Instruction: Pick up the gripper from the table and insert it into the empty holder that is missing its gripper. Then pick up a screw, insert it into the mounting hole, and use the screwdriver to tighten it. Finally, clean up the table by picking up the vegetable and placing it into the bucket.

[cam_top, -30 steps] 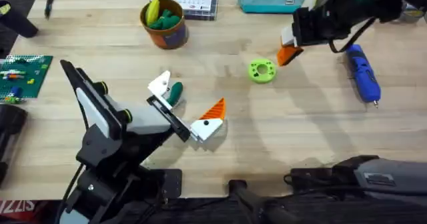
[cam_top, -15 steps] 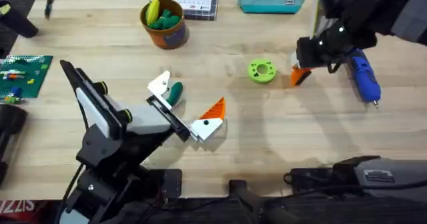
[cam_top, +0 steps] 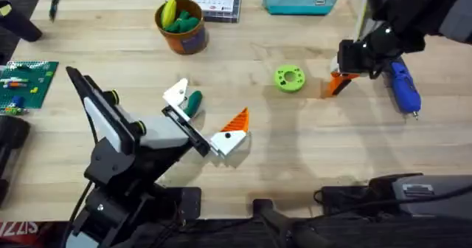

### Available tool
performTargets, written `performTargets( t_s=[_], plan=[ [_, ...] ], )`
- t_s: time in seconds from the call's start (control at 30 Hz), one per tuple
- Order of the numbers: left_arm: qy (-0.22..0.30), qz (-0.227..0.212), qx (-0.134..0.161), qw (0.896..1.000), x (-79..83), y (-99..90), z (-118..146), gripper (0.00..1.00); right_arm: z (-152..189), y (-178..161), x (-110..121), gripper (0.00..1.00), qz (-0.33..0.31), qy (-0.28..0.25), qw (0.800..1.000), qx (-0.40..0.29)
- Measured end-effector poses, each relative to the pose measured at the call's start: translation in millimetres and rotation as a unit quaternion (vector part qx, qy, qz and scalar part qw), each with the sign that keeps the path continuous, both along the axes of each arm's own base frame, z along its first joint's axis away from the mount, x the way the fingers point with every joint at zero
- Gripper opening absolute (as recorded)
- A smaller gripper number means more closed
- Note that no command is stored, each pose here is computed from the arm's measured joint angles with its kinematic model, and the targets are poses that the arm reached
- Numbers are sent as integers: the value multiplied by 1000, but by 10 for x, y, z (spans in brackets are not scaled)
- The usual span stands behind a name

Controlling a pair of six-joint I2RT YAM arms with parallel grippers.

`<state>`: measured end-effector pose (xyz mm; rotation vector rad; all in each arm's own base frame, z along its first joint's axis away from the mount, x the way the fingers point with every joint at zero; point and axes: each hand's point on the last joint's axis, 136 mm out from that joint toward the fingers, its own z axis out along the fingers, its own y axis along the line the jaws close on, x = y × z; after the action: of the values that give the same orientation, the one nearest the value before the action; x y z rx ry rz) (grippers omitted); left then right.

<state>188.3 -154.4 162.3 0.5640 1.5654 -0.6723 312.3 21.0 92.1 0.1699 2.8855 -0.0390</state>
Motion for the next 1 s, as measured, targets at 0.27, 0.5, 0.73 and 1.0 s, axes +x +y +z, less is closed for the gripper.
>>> performTargets(
  t_s=[0.27,0.5,0.73,1.0],
  plan=[
    [0,0,0,1000,0,0,0,986,-95,-25,31,22,-6,13,1000,-3],
    [0,0,0,1000,1,0,-1,986,-159,-21,53,241,-7,20,1000,-3],
    [0,0,0,1000,0,0,0,986,-247,-19,13,397,-7,40,999,-3],
    [0,0,0,1000,0,0,0,986,-168,-14,22,682,0,27,1000,-2]
  ],
)
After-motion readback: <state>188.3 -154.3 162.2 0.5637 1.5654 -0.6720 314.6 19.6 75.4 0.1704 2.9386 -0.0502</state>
